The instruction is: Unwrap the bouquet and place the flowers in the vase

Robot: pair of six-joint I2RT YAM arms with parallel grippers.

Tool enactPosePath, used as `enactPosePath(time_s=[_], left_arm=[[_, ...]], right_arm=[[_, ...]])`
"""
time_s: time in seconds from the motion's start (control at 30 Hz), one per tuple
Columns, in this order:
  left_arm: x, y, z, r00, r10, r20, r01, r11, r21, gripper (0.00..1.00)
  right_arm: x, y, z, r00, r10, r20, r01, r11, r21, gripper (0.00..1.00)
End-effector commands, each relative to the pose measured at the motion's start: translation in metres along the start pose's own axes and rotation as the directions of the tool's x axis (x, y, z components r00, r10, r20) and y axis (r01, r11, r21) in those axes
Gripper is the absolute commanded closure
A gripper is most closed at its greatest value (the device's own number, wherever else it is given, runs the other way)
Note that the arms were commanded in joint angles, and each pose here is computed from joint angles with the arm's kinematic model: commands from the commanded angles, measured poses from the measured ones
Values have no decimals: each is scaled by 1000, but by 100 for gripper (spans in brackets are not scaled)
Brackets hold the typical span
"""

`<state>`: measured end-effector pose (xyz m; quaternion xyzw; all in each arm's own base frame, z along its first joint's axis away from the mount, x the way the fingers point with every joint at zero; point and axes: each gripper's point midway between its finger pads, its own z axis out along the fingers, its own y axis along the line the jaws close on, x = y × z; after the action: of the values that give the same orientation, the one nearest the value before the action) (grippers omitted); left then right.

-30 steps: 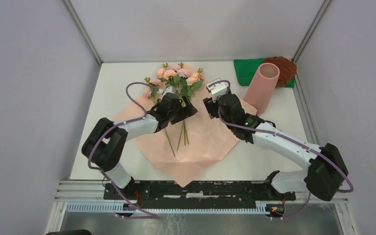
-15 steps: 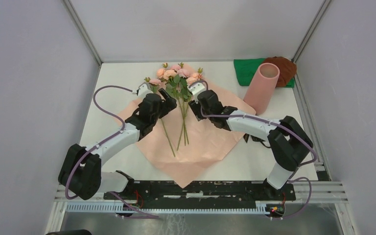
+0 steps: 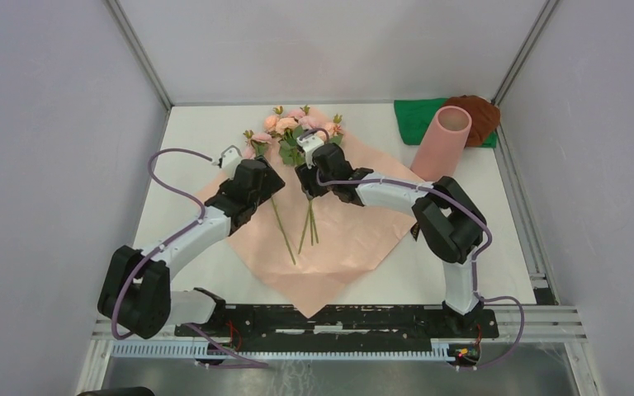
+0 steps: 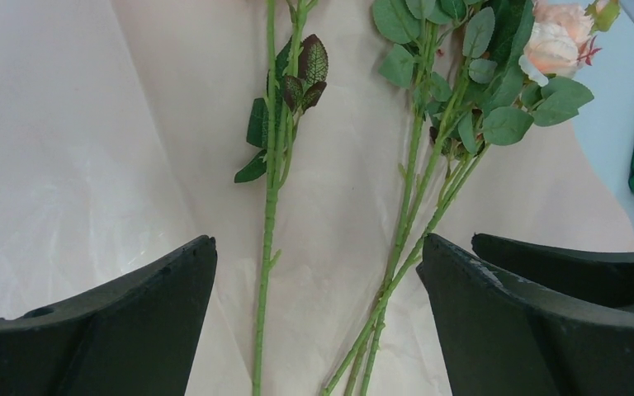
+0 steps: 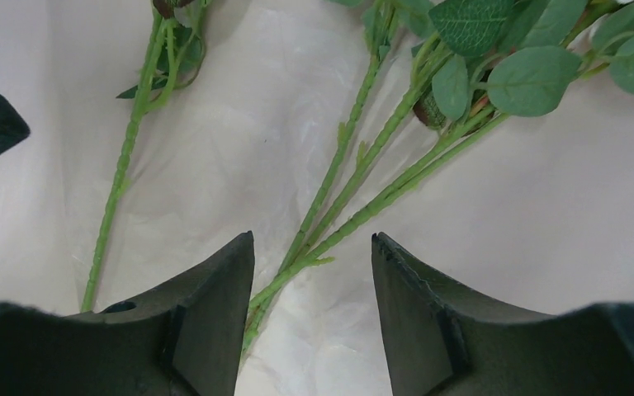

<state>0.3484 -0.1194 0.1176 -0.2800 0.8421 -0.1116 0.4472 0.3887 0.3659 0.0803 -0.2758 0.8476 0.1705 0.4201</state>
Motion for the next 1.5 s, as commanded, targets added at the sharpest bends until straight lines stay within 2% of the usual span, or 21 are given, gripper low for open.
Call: enactPosePath(time_s=[0.0, 0.03, 0.1, 0.33, 0.57, 0.77, 0.9, 0.97, 1.07, 1.13, 1.2, 1.23, 1.33, 1.47], left_arm=[[-1, -5, 2, 999, -40, 2, 40, 999, 20, 0], [2, -5, 5, 999, -43, -5, 43, 999, 15, 2], [10, -5, 15, 998, -50, -27, 50, 999, -6, 14], [20, 7, 42, 998, -35, -58, 24, 984, -177, 24], [38, 11, 64, 993, -30, -110, 3, 971, -240, 43], [52, 25, 72, 989, -28, -144, -17, 954, -300, 43], [49, 30, 70, 992, -26, -121, -13, 949, -314, 34], [47, 31, 70, 993, -18, -117, -21, 948, -317, 34], [50, 32, 73, 991, -11, -131, -31, 949, -314, 50], [55, 29, 77, 989, -1, -151, -44, 954, -295, 76], [60, 28, 79, 986, 1, -167, -50, 957, -285, 92], [61, 27, 80, 985, 5, -173, -53, 960, -275, 97], [60, 22, 80, 985, 20, -171, -62, 968, -241, 98], [38, 10, 67, 994, 45, -103, -64, 980, -187, 98]], right_arm=[[-20, 7, 5, 998, 37, 44, -35, 999, -34, 39], [-19, 8, 4, 998, 39, 43, -37, 999, -36, 40], [-21, 8, 0, 998, 40, 51, -38, 999, -37, 39], [-38, -3, -50, 990, 26, 136, -27, 1000, 2, 39], [-51, -19, -113, 972, 3, 234, -19, 998, 66, 39], [-67, -30, -146, 958, -34, 283, -2, 992, 125, 38], [-67, -34, -151, 957, -41, 287, 0, 990, 142, 38], [-65, -34, -150, 958, -41, 284, 1, 990, 141, 38], [-62, -33, -149, 959, -38, 280, -1, 991, 137, 38], [-61, -33, -149, 960, -38, 278, 0, 991, 137, 38], [-61, -35, -150, 959, -37, 280, -3, 990, 142, 38], [-61, -35, -150, 959, -39, 279, -1, 990, 144, 38], [-56, -38, -147, 963, -53, 265, 11, 987, 160, 38], [-43, -41, -135, 974, -62, 220, 23, 984, 174, 38]])
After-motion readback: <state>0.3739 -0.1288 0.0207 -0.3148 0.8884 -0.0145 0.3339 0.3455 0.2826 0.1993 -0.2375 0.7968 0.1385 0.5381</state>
